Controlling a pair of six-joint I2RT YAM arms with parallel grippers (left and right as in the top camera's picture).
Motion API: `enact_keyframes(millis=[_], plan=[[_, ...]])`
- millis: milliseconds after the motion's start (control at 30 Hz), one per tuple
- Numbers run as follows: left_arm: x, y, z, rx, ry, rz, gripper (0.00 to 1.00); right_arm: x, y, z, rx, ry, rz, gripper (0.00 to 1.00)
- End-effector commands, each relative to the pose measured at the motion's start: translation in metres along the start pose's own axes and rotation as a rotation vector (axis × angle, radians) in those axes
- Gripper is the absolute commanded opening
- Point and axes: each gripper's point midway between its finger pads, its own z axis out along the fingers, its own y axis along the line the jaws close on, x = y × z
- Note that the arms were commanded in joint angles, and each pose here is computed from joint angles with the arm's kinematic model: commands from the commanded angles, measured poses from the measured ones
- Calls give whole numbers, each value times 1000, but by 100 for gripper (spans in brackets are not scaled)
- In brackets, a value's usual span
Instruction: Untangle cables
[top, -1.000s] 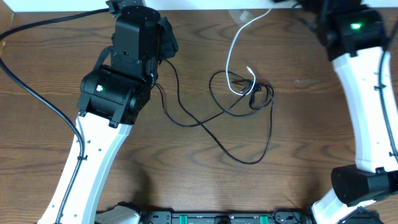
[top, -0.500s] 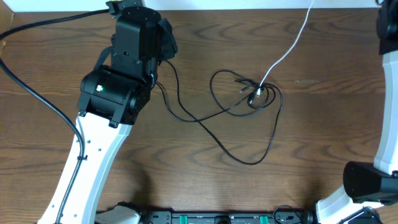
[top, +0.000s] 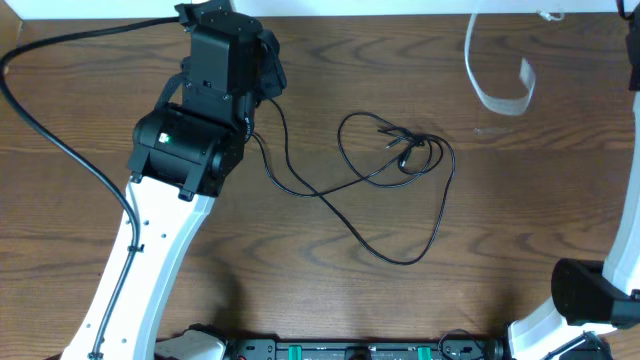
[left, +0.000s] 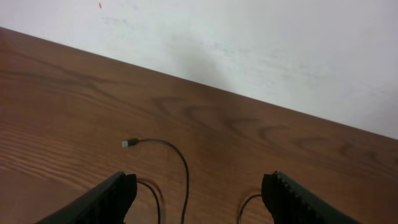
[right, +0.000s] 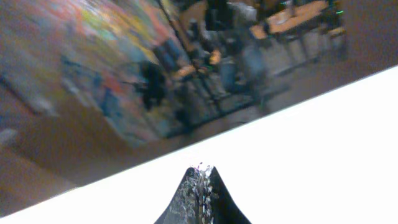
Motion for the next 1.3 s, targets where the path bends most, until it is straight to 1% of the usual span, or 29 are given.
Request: enact_keyframes(millis=[0, 200, 267, 500, 600, 733, 900, 1000, 1067, 1200, 1233, 1267], plan=[[0, 1, 5, -12, 7, 19, 70, 1, -36, 12, 138, -21, -119, 1], [2, 0, 8, -15, 12, 21, 70, -8, -82, 20, 346, -85, -221, 1], [3, 0, 9, -16, 15, 23, 70, -9, -104, 29, 423, -109, -269, 1], [7, -1, 17, -25, 31, 30, 70, -2, -156, 74, 486, -171, -379, 1], [7, -1, 18, -24, 31, 29, 70, 11, -182, 94, 509, -172, -419, 1], [7, -1, 18, -24, 31, 29, 70, 39, -239, 120, 574, -158, -430, 1], [7, -1, 18, -24, 31, 29, 70, 55, -299, 134, 623, -204, -427, 1], [7, -1, 18, -24, 31, 29, 70, 58, -323, 137, 638, -243, -423, 1], [7, -1, 18, -24, 31, 29, 70, 65, -337, 138, 654, -224, -423, 1], [7, -1, 18, -24, 31, 29, 70, 98, -374, 138, 708, -116, -417, 1], [7, -1, 18, -24, 31, 29, 70, 108, -384, 138, 720, -86, -414, 5], [7, -1, 18, -24, 31, 29, 70, 124, -397, 138, 738, -39, -410, 58]])
